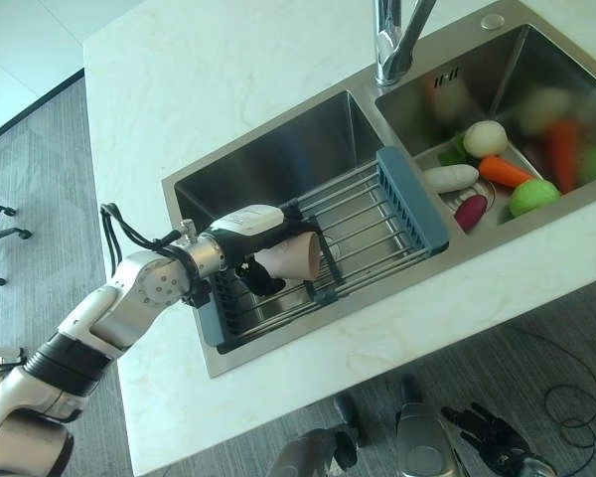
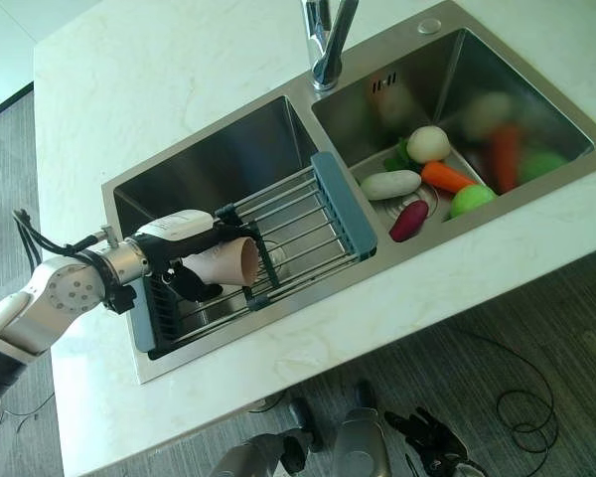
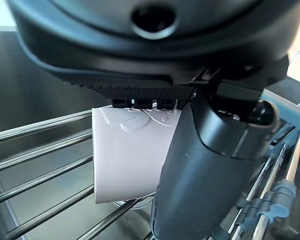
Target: Place the dishes in the dishwasher.
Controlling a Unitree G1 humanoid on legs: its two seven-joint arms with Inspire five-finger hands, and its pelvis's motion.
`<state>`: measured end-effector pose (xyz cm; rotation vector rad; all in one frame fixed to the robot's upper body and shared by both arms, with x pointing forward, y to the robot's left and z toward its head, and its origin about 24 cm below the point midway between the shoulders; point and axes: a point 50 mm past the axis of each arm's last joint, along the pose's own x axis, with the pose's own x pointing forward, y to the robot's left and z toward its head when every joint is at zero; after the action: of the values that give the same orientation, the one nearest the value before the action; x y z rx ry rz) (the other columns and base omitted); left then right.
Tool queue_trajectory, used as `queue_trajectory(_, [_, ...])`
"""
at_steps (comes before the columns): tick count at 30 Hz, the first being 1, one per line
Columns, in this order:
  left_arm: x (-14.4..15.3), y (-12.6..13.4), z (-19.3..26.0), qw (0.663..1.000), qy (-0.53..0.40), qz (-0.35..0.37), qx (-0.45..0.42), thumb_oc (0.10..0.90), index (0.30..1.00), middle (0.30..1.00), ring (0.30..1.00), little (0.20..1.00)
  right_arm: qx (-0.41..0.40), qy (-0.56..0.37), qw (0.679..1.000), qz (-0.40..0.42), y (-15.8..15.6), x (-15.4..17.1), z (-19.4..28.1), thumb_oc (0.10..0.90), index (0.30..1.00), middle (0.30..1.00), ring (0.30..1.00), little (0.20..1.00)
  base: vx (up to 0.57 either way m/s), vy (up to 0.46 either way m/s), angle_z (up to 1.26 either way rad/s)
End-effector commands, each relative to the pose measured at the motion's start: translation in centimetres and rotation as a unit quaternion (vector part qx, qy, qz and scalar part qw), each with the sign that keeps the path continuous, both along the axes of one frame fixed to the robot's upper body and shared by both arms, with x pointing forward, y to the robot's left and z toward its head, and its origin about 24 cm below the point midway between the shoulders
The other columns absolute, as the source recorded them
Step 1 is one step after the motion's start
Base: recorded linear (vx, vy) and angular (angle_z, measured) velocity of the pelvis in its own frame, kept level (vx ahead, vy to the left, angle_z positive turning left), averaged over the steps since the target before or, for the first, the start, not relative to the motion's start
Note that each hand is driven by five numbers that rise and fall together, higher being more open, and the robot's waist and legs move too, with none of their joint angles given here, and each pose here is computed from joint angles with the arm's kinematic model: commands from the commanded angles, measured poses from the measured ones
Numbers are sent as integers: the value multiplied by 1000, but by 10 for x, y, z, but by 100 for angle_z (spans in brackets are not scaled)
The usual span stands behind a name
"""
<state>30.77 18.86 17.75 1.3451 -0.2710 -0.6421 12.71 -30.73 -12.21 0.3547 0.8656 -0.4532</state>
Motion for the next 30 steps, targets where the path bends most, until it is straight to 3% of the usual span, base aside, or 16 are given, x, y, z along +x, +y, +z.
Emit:
queue_trajectory(1, [5,27,29,994,-84,64,14,800,900,900,900,900,-13,6,1000,-14,-11,-16,2,800,900,900,900,900,0,0,0])
queue_trajectory(3, [5,28,28,993,-88,66,35,800,900,900,900,900,-13,5,1000,-13,-11,-15,2,800,900,900,900,900,0,0,0])
queue_trajectory(5, [4,27,28,993,-95,59,44,400,300,300,300,300,-12,5,1000,-12,-10,-14,2,800,900,900,900,900,0,0,0])
queue_trajectory(19, [3,20,37,988,-113,39,100,400,300,300,300,300,-14,8,1000,-6,-9,-12,2,800,900,900,900,900,0,0,0])
queue_trajectory(25, [1,19,43,987,-133,34,85,400,300,300,300,300,-17,14,1000,-3,-9,-14,1,800,900,900,900,900,-1,-1,1])
queue_trajectory(30, [-6,15,59,979,-202,12,29,400,300,300,300,300,-18,21,1000,-1,-6,-15,-2,800,900,900,900,900,-5,-6,11])
